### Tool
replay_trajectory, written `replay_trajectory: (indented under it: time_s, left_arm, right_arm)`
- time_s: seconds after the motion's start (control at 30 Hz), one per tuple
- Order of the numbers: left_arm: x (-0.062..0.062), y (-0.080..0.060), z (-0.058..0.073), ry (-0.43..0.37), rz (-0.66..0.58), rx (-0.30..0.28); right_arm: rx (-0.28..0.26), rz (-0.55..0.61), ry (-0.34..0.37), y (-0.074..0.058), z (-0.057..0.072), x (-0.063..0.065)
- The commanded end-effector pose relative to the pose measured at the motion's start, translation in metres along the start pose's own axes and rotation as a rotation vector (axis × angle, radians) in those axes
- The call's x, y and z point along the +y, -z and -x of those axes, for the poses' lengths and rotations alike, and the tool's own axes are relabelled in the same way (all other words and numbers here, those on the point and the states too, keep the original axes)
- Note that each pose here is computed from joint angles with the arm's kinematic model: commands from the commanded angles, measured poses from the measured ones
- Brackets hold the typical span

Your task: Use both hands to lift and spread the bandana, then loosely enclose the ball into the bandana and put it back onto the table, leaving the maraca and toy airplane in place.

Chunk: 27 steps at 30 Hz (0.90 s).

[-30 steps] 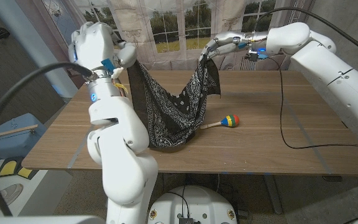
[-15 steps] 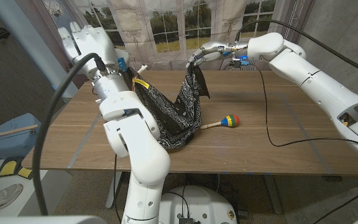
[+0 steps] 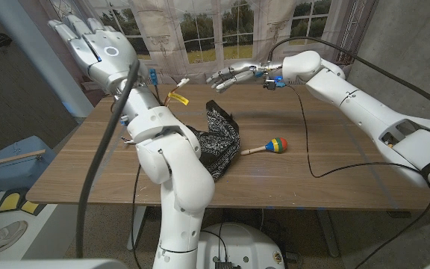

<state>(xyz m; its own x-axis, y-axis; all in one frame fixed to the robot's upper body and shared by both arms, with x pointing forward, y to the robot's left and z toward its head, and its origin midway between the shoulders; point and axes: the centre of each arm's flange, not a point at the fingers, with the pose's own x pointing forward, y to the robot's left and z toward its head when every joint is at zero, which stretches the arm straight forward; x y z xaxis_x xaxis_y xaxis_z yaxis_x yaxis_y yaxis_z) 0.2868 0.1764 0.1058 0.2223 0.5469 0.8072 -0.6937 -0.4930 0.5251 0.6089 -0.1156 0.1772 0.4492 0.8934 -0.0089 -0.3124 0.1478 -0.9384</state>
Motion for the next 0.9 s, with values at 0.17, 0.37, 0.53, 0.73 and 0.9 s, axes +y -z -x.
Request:
replay_trajectory:
  time_s: [0.17,0.37,0.53,0.73,0.9]
  left_arm:
    - [-0.001,0.005,0.006,-0.037,0.113,-0.074]
    - [-0.003,0.0,0.01,-0.053,0.17,-0.131]
    - [-0.007,-0.004,0.008,0.039,0.315,-0.26]
    - [-0.006,-0.001,0.003,0.152,0.462,-0.409]
    - [-0.004,-0.001,0.005,0.258,0.449,-0.47]
  right_arm:
    - [-0.013,-0.084,-0.047,0.007,-0.015,0.013]
    - [-0.008,-0.033,0.051,0.006,-0.002,0.02]
    - [-0.001,-0.022,0.089,0.009,0.008,0.026]
    - [0.0,-0.037,0.113,0.014,0.015,0.029]
    - [-0.001,-0.046,0.135,0.016,0.02,0.028]
